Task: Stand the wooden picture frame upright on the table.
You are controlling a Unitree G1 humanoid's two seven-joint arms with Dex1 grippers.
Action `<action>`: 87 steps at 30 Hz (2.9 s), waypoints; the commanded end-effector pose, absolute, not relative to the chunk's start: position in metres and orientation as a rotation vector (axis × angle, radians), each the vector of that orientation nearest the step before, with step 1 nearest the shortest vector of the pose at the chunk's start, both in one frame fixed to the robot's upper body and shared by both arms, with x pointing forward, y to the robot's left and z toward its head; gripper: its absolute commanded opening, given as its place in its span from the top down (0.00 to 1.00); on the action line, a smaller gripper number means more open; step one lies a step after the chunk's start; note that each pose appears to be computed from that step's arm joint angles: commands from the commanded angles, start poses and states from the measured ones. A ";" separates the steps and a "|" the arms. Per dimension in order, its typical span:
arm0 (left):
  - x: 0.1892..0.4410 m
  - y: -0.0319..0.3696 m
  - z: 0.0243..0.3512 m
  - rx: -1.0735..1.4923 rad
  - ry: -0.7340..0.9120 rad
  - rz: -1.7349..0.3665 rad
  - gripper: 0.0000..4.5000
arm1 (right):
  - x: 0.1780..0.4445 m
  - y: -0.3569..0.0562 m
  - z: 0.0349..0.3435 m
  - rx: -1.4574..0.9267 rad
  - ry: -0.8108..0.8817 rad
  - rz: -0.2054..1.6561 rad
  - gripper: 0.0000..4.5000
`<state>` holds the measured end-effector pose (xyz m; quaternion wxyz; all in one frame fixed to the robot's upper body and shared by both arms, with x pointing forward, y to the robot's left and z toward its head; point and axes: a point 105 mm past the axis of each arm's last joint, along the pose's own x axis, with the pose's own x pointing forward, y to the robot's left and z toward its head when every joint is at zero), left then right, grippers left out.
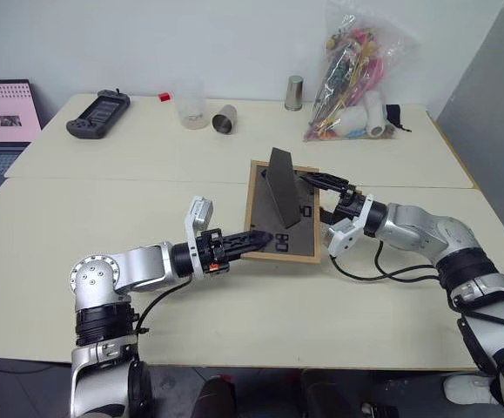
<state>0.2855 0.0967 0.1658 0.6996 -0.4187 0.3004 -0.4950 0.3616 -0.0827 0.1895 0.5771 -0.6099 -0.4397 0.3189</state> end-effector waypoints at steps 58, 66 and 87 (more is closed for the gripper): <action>0.328 0.156 0.195 0.163 0.059 -0.756 0.00 | 0.394 -0.058 0.132 -0.009 0.260 1.266 0.71; 0.333 0.158 0.194 0.168 0.062 -0.767 0.00 | 0.391 -0.065 0.121 0.000 0.285 1.244 0.52; 0.346 0.189 0.198 0.168 0.097 -0.728 0.00 | 0.309 -0.126 0.189 -0.203 0.135 0.955 0.01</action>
